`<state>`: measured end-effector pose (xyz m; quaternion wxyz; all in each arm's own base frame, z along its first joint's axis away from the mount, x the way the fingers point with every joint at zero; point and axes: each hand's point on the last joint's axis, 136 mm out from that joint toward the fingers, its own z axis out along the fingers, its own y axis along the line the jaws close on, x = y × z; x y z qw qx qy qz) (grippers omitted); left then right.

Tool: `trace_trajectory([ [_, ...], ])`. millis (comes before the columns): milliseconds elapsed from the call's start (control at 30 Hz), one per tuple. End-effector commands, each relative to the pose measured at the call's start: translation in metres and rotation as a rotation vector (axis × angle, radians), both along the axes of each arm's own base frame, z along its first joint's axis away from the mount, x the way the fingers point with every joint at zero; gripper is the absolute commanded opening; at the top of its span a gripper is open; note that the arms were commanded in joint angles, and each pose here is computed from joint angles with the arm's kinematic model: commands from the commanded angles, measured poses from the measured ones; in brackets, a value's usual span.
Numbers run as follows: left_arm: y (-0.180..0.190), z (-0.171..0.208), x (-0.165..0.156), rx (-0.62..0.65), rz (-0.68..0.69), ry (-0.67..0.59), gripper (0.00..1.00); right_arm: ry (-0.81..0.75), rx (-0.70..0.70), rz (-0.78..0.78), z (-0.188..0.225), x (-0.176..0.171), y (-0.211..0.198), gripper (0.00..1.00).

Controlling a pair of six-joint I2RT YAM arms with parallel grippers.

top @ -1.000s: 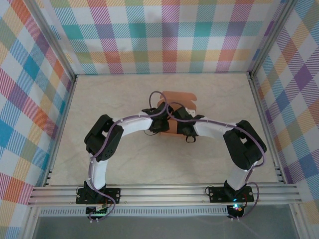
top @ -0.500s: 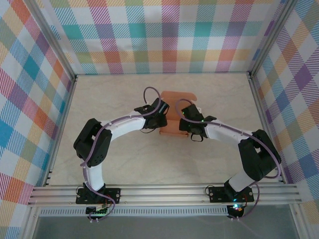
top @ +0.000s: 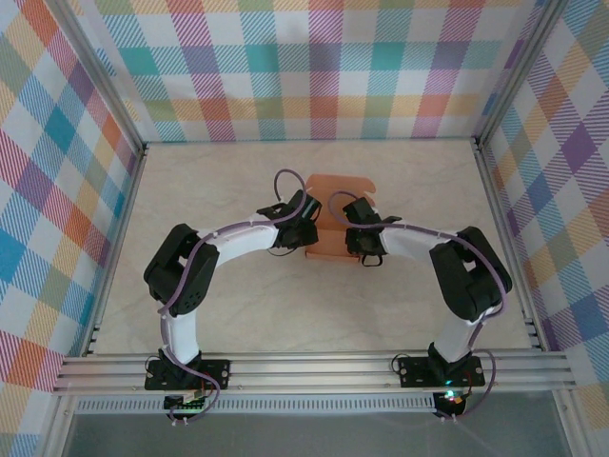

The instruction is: Fold the paper box

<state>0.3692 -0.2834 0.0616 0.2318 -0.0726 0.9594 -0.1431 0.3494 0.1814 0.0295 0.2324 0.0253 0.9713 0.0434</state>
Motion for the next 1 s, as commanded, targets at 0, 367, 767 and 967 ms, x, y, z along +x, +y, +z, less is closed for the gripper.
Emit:
trace_trajectory([
  [0, -0.002, -0.005, 0.000, -0.028, 0.007, 0.009, 0.32, 0.011, -0.033, 0.016, -0.001, 0.004, 0.001, 0.16],
  [367, 0.003, -0.003, -0.003, -0.023, 0.010, -0.004, 0.31, 0.108, -0.278, 0.012, -0.028, -0.011, -0.033, 0.00],
  [767, 0.006, 0.001, -0.001, -0.028, 0.016, -0.032, 0.31, 0.079, -0.425, -0.007, -0.012, -0.006, -0.042, 0.17],
  [967, 0.008, 0.012, -0.001, -0.049, 0.018, -0.071, 0.31, -0.024, -0.278, 0.007, 0.027, 0.005, -0.023, 0.50],
])
